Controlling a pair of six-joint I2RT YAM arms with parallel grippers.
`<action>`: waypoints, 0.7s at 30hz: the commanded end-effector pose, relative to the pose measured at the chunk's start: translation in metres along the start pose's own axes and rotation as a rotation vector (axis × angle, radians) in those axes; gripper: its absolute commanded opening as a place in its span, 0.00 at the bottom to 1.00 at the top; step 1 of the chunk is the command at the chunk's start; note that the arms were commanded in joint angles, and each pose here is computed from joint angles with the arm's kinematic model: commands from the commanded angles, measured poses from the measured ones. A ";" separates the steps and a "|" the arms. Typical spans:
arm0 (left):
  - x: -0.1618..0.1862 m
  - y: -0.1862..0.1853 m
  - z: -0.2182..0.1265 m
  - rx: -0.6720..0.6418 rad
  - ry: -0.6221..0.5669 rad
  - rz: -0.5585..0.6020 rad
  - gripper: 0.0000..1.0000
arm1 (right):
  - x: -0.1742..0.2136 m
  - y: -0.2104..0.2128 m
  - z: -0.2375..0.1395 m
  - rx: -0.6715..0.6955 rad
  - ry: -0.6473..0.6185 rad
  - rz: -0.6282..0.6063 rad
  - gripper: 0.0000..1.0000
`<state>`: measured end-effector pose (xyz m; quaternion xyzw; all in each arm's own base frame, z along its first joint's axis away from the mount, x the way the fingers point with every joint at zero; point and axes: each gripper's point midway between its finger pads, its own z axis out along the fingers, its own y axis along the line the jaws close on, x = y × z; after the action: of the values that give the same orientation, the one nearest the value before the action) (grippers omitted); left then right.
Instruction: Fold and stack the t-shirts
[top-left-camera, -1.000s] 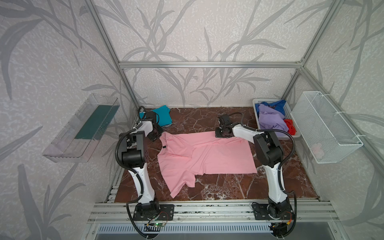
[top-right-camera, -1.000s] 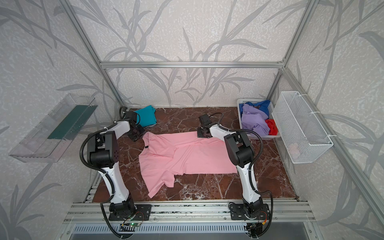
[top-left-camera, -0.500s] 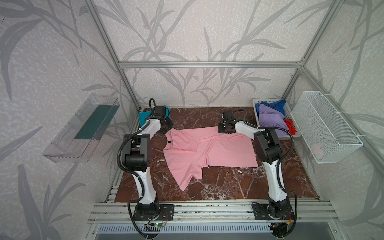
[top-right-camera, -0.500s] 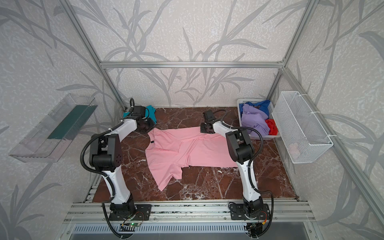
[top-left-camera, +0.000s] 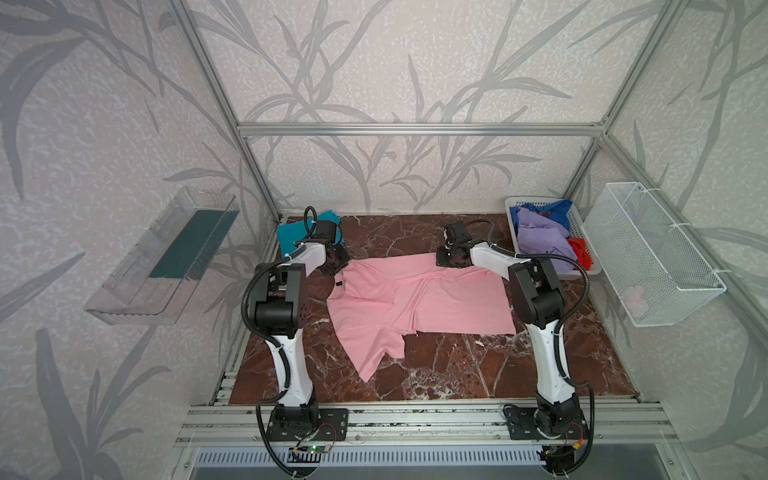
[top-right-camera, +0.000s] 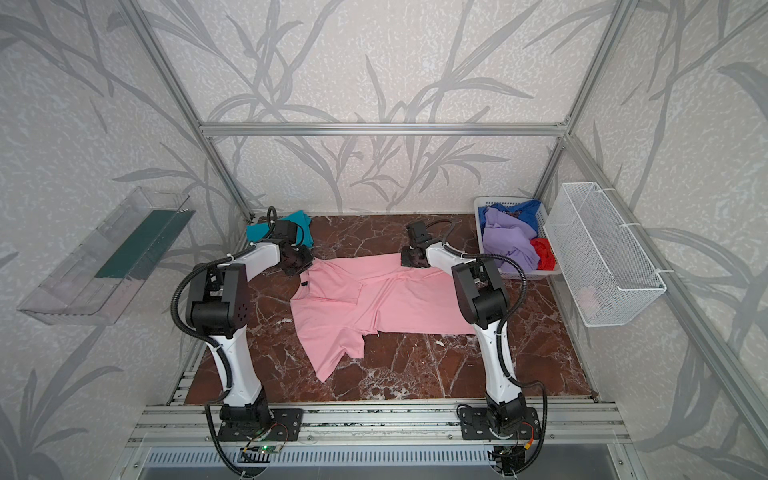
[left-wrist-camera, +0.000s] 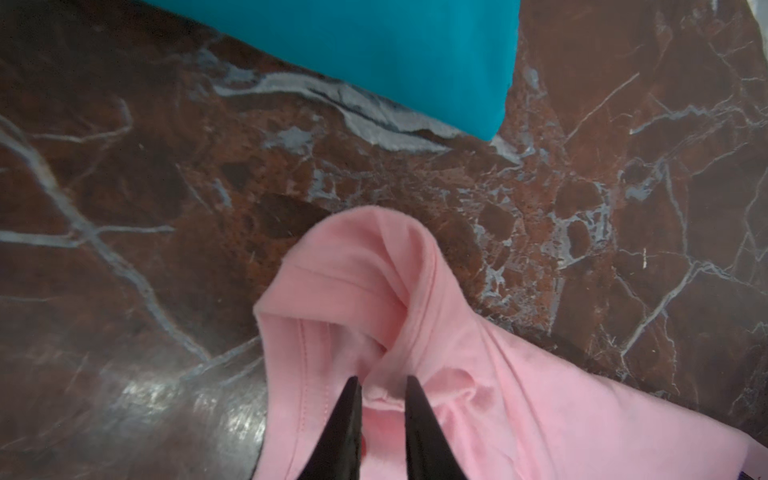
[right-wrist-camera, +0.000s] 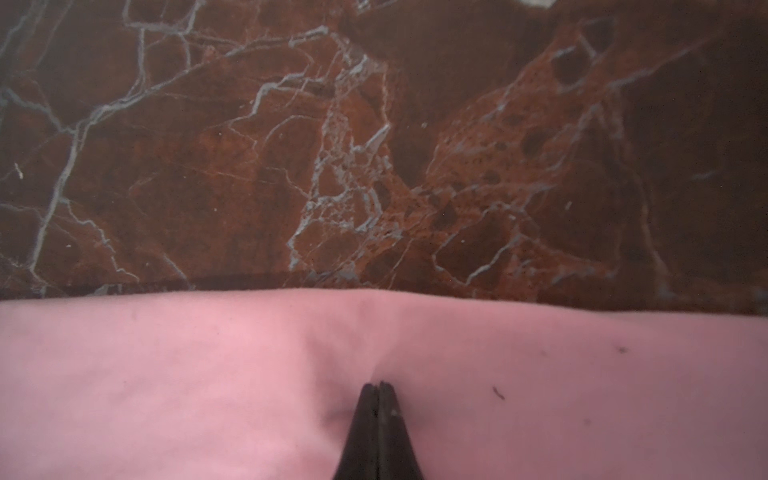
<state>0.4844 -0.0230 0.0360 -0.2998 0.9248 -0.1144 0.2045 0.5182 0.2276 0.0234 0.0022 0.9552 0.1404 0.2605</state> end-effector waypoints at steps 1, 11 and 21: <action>0.007 0.009 0.013 -0.035 0.008 -0.017 0.20 | 0.015 -0.004 -0.005 0.021 0.048 -0.011 0.03; 0.004 0.008 0.006 -0.031 0.002 -0.019 0.00 | 0.016 -0.014 -0.006 0.060 0.039 0.000 0.03; 0.016 0.053 -0.002 -0.117 0.010 -0.072 0.00 | 0.010 -0.034 -0.012 0.120 0.016 0.057 0.02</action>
<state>0.4607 -0.0013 0.0214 -0.3301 0.9197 -0.0924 0.1915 0.5177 0.2113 0.0226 0.0264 0.9560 0.1190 0.2669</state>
